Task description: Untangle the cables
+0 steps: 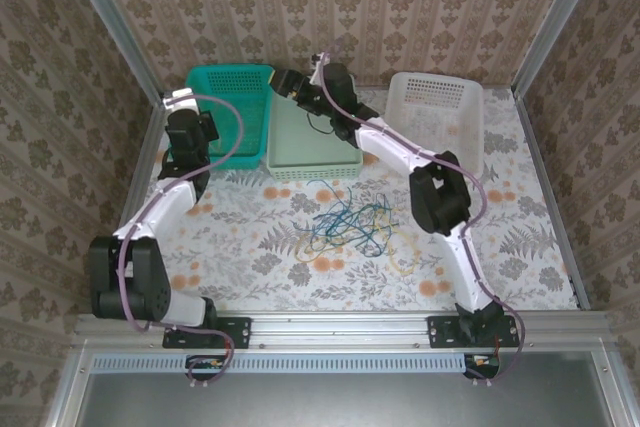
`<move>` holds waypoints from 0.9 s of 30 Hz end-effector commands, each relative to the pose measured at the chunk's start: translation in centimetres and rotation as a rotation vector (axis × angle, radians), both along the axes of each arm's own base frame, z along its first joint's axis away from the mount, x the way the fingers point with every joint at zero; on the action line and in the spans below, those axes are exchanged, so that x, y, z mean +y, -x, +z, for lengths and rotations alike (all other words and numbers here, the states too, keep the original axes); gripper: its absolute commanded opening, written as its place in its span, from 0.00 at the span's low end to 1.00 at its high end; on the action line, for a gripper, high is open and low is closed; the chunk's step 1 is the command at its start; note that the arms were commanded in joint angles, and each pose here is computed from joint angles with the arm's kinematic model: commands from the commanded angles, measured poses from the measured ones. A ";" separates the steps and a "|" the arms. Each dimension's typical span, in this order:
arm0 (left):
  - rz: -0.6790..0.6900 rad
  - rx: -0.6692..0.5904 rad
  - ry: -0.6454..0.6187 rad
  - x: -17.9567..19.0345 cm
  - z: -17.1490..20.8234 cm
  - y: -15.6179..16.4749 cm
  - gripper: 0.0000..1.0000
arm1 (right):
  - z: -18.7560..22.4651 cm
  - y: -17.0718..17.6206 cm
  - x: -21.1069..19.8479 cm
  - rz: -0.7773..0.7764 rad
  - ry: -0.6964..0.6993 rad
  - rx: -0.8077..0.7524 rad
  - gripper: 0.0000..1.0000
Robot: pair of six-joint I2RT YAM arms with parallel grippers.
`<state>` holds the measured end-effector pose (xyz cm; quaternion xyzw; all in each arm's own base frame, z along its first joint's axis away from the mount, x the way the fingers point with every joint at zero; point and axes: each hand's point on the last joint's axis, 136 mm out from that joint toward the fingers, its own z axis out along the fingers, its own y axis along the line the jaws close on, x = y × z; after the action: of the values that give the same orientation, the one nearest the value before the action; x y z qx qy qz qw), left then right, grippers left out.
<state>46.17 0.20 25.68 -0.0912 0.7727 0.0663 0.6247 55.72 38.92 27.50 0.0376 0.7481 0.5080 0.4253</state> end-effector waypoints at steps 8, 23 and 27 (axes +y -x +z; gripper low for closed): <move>-0.073 0.115 0.131 -2.4 -2.9 -4.0 0.24 | 2.7 6.2 -4.9 0.014 0.204 -0.121 0.89; 0.001 0.194 0.132 -2.8 1.6 1.8 0.91 | 0.6 11.9 -13.5 -0.050 0.393 -0.048 0.90; -0.035 0.198 0.155 -3.3 2.5 2.5 0.92 | -0.5 13.6 -15.2 -0.053 0.458 -0.016 0.90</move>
<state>44.39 -3.36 27.98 -0.1099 0.8265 0.0078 0.5520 43.59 25.13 27.92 -0.0350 0.8223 0.3471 0.4496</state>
